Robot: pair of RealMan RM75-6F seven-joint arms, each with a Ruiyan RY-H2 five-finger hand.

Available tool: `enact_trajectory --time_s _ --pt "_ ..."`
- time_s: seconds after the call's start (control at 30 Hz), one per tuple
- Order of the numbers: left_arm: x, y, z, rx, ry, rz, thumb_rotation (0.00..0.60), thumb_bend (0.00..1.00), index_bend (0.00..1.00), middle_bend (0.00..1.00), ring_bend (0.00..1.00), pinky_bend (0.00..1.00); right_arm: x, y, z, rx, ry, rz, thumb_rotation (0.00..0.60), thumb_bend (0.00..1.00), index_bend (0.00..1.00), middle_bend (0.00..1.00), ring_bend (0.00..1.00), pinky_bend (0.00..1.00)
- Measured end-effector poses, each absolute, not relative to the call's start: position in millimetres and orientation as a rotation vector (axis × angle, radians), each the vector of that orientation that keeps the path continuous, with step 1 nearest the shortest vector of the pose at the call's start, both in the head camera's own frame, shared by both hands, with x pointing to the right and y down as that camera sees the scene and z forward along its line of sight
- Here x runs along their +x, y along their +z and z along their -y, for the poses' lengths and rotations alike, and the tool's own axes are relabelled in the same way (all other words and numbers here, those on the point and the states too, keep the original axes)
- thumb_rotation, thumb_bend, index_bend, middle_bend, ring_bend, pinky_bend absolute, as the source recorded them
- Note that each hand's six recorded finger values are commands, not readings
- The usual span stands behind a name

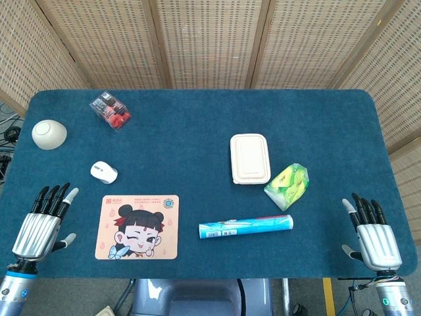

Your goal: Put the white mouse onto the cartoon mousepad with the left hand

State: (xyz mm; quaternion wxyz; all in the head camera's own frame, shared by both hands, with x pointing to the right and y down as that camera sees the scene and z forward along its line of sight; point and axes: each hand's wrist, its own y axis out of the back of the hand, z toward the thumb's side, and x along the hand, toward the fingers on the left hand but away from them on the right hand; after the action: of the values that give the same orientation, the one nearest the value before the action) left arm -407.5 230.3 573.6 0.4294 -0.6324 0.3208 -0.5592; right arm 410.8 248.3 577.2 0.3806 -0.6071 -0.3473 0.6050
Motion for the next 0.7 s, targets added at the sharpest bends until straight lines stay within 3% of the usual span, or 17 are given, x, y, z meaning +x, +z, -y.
enact_trajectory --time_s 0.7 --pt "-406.2 576.0 -231.6 -1.599 -1.397 -0.790 0.600 0.17 0.00 0.00 0.00 0.00 407.5 578.0 -249.6 -1.552 1.541 0.872 0.600 0.10 0.03 0.00 0.00 0.00"
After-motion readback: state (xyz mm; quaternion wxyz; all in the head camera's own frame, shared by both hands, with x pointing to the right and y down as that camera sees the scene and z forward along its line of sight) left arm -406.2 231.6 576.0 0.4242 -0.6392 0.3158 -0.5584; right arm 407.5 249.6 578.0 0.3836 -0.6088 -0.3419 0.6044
